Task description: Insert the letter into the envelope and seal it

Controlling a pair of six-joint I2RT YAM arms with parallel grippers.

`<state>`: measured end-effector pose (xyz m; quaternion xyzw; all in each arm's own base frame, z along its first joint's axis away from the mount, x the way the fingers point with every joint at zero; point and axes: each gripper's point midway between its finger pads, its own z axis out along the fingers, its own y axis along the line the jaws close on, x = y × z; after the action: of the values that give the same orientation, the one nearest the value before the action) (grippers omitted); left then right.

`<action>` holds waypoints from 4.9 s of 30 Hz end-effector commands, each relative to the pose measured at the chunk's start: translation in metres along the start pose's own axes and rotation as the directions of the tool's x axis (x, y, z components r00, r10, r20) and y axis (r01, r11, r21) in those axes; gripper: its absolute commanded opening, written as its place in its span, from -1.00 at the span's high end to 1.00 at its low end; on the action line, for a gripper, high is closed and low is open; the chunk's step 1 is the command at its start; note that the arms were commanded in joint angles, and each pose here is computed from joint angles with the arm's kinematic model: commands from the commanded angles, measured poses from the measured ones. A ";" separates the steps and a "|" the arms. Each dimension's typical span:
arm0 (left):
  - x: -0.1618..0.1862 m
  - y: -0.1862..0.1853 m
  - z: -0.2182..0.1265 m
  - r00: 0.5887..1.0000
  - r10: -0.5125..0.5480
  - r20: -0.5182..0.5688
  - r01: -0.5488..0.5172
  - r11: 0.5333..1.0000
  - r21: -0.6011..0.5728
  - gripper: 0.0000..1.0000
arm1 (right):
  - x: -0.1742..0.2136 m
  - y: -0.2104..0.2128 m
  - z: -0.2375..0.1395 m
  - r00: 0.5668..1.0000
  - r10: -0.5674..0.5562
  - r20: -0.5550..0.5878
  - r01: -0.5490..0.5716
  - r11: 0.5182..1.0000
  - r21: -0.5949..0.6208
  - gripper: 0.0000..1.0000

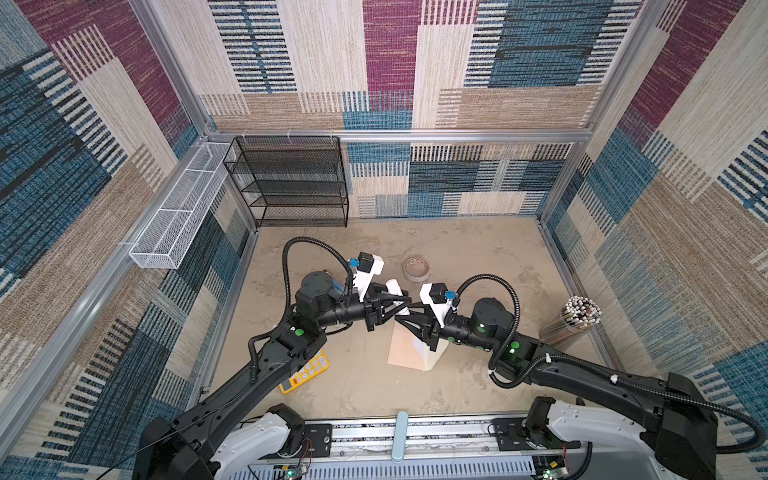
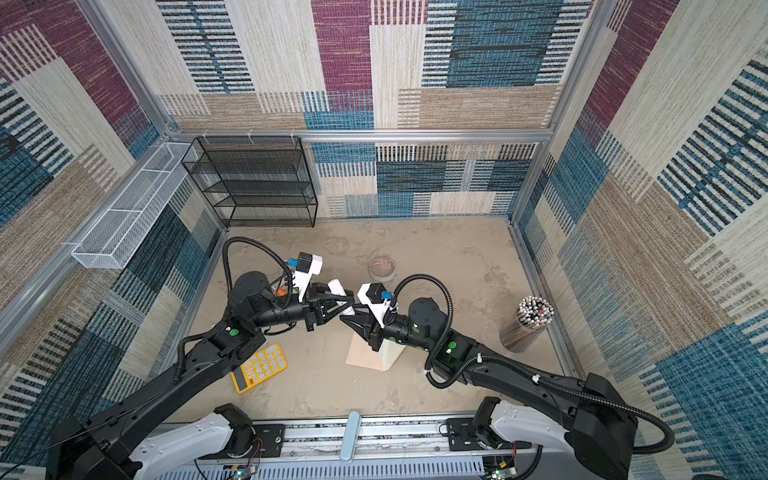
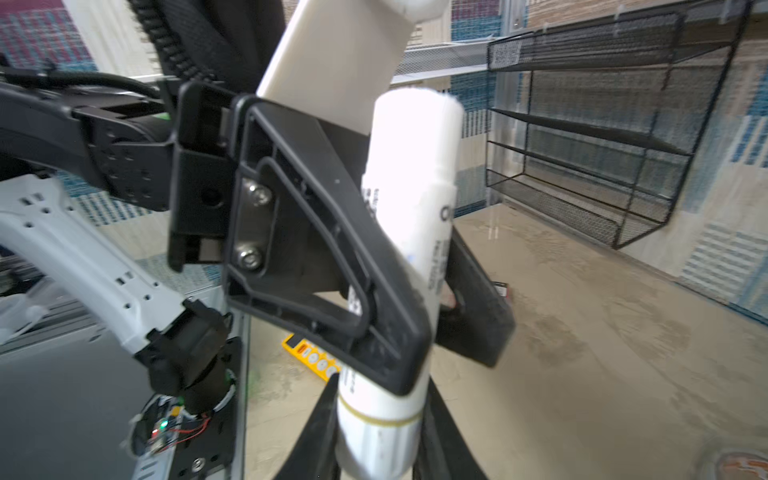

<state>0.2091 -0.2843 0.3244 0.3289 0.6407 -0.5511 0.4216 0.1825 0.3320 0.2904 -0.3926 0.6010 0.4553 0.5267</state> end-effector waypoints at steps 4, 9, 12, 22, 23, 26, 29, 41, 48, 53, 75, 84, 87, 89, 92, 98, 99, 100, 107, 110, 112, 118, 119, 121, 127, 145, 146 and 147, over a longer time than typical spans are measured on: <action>0.019 -0.002 -0.002 0.997 -0.030 -0.078 0.033 0.999 0.033 1.00 | -0.011 0.039 -0.014 0.999 0.039 0.016 -0.032 0.955 -0.295 0.85; 0.017 -0.004 -0.004 0.997 -0.020 -0.072 0.022 0.999 0.035 1.00 | 0.000 0.030 -0.011 1.000 0.029 -0.011 -0.031 0.963 -0.269 0.77; 0.015 -0.004 -0.005 0.998 -0.014 -0.067 0.016 0.999 0.028 1.00 | 0.003 0.023 -0.009 1.000 0.009 -0.013 -0.012 0.973 -0.231 0.70; -0.011 0.059 -0.014 0.986 -0.145 0.078 0.162 0.938 -0.307 0.89 | 0.025 -0.033 -0.025 0.988 -0.143 0.059 0.134 0.981 0.139 -0.26; -0.015 0.065 -0.013 0.979 -0.177 0.098 0.199 0.928 -0.315 0.88 | 0.022 -0.036 -0.033 0.980 -0.161 0.114 0.138 0.973 0.183 -0.28; -0.022 0.075 -0.009 0.957 -0.248 0.151 0.284 0.907 -0.312 0.89 | 0.009 -0.036 -0.050 0.940 -0.258 0.223 0.189 0.938 0.290 -0.35; -0.021 0.088 -0.004 0.919 -0.345 0.193 0.391 0.866 -0.312 0.92 | 0.001 -0.039 -0.052 0.921 -0.303 0.245 0.204 0.910 0.360 -0.39; -0.011 0.105 0.014 0.785 -0.563 0.260 0.614 0.765 -0.196 0.96 | -0.001 -0.066 -0.028 0.897 -0.347 0.273 0.186 0.858 0.479 -0.54; -0.009 0.104 0.014 0.766 -0.584 0.268 0.634 0.754 -0.170 0.95 | -0.001 -0.076 -0.012 0.901 -0.316 0.298 0.142 0.863 0.484 -0.48; -0.004 0.104 0.015 0.754 -0.600 0.267 0.648 0.745 -0.157 0.95 | 0.000 -0.083 0.003 0.910 -0.290 0.296 0.119 0.867 0.483 -0.40; 0.003 0.091 0.021 0.740 -0.643 0.199 0.669 0.734 -0.117 0.97 | 0.010 -0.108 0.037 0.938 -0.238 0.251 0.089 0.868 0.489 0.21; 0.012 0.092 0.022 0.725 -0.667 0.171 0.688 0.714 -0.132 0.55 | 0.012 -0.111 0.037 0.948 -0.226 0.226 0.088 0.864 0.497 0.74; 0.012 0.092 0.018 0.741 -0.647 0.180 0.671 0.726 -0.151 0.12 | 0.014 -0.113 0.036 0.960 -0.209 0.184 0.089 0.857 0.508 0.76; 0.009 0.091 0.012 0.763 -0.617 0.191 0.646 0.741 -0.184 -0.04 | 0.014 -0.116 0.035 0.972 -0.192 0.135 0.095 0.848 0.521 0.75; 0.004 0.096 -0.005 0.795 -0.560 0.235 0.607 0.746 -0.274 -0.15 | 0.018 -0.123 0.029 0.988 -0.146 0.042 0.100 0.831 0.548 0.75; -0.004 0.097 -0.047 0.836 -0.476 0.272 0.548 0.742 -0.387 -0.25 | 0.012 -0.128 -0.007 0.994 -0.082 -0.078 0.112 0.791 0.601 0.77; -0.003 0.097 -0.052 0.843 -0.467 0.267 0.538 0.737 -0.410 -0.26 | 0.010 -0.128 -0.012 0.992 -0.072 -0.100 0.118 0.785 0.608 0.77; 0.001 0.099 -0.057 0.852 -0.459 0.253 0.523 0.727 -0.444 -0.26 | 0.008 -0.126 -0.017 0.990 -0.057 -0.126 0.123 0.780 0.613 0.77; 0.052 0.119 -0.076 0.869 -0.484 0.106 0.431 0.633 -0.643 -0.06 | 0.032 -0.119 -0.030 0.905 0.193 -0.378 0.088 0.785 0.613 0.86; 0.076 0.125 -0.068 0.835 -0.547 0.055 0.452 0.626 -0.636 0.06 | 0.058 -0.113 -0.035 0.816 0.325 -0.478 0.057 0.778 0.626 0.88; 0.094 0.128 -0.059 0.802 -0.597 0.036 0.490 0.621 -0.612 0.17 | 0.070 -0.109 -0.038 0.751 0.405 -0.522 0.030 0.769 0.639 0.88; 0.134 0.125 -0.038 0.741 -0.671 -0.026 0.547 0.626 -0.556 0.50 | 0.096 -0.087 -0.038 0.519 0.586 -0.622 -0.061 0.751 0.658 0.87; 0.140 0.125 -0.034 0.737 -0.675 -0.040 0.547 0.629 -0.552 0.53 | 0.099 -0.084 -0.038 0.488 0.602 -0.633 -0.070 0.749 0.659 0.86; 0.150 0.125 -0.026 0.728 -0.683 -0.060 0.549 0.634 -0.544 0.63 | 0.105 -0.079 -0.039 0.426 0.633 -0.647 -0.084 0.739 0.668 0.87; 0.179 0.133 -0.013 0.679 -0.731 -0.071 0.600 0.609 -0.519 1.00 | 0.114 -0.074 -0.036 0.332 0.677 -0.657 -0.101 0.718 0.689 0.90; 0.240 0.153 0.004 0.569 -0.808 -0.155 0.641 0.554 -0.531 1.00 | 0.152 -0.083 -0.028 0.195 0.724 -0.662 -0.055 0.682 0.730 1.00; 0.241 0.153 0.006 0.566 -0.809 -0.157 0.644 0.553 -0.529 1.00 | 0.155 -0.083 -0.028 0.188 0.725 -0.663 -0.048 0.681 0.731 1.00; 0.243 0.154 0.007 0.563 -0.811 -0.159 0.646 0.551 -0.528 1.00 | 0.157 -0.084 -0.029 0.182 0.727 -0.662 -0.041 0.679 0.733 1.00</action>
<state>0.2386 -0.2662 0.0333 0.0275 0.8998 -0.4301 0.0681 0.2321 0.2848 0.1267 -0.2301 0.9702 0.0725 0.0212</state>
